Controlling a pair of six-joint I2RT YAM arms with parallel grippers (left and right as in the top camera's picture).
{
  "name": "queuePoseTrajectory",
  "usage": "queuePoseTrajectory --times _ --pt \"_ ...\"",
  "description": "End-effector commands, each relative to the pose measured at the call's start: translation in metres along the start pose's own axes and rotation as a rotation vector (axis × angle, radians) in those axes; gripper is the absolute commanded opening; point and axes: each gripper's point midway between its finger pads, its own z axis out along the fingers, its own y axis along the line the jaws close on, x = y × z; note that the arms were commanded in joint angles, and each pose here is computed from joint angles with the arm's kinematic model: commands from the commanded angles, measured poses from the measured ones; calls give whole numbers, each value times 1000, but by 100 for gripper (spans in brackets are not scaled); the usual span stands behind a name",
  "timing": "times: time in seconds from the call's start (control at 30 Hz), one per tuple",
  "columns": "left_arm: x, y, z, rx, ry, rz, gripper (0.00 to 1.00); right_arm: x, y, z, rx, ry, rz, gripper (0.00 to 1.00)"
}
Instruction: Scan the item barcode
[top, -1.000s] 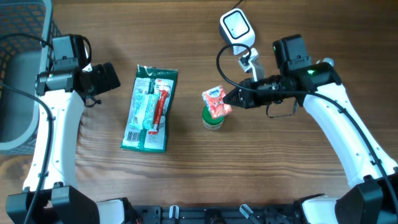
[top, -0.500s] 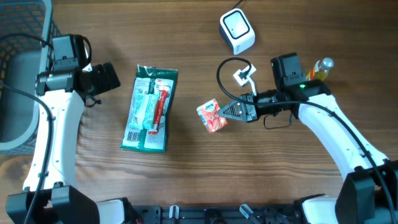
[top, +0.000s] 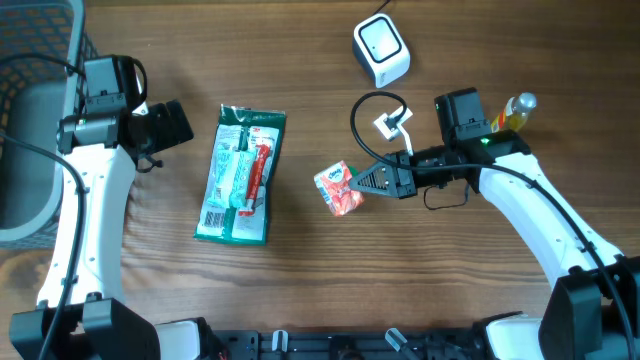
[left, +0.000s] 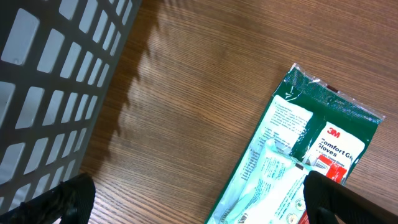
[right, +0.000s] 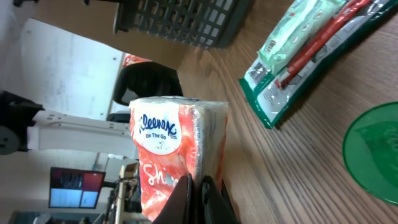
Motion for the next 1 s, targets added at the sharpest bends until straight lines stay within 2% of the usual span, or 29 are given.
queuePoseTrajectory --times 0.0,0.1,0.3,0.67,0.97 --pt "-1 3 1 -11 -1 -12 100 -1 17 -2 -90 -11 -29 4" --pt "-1 3 1 -11 -1 -12 100 -1 20 -3 -107 -12 -32 4" --pt "-1 3 1 -11 -1 -12 100 -3 58 -11 -336 -41 -108 4" --pt "-1 3 1 -11 -1 -12 100 0 60 -14 -337 -44 -59 4" --pt "-1 3 1 -11 -1 -12 100 1 83 -51 -286 -152 -73 4"
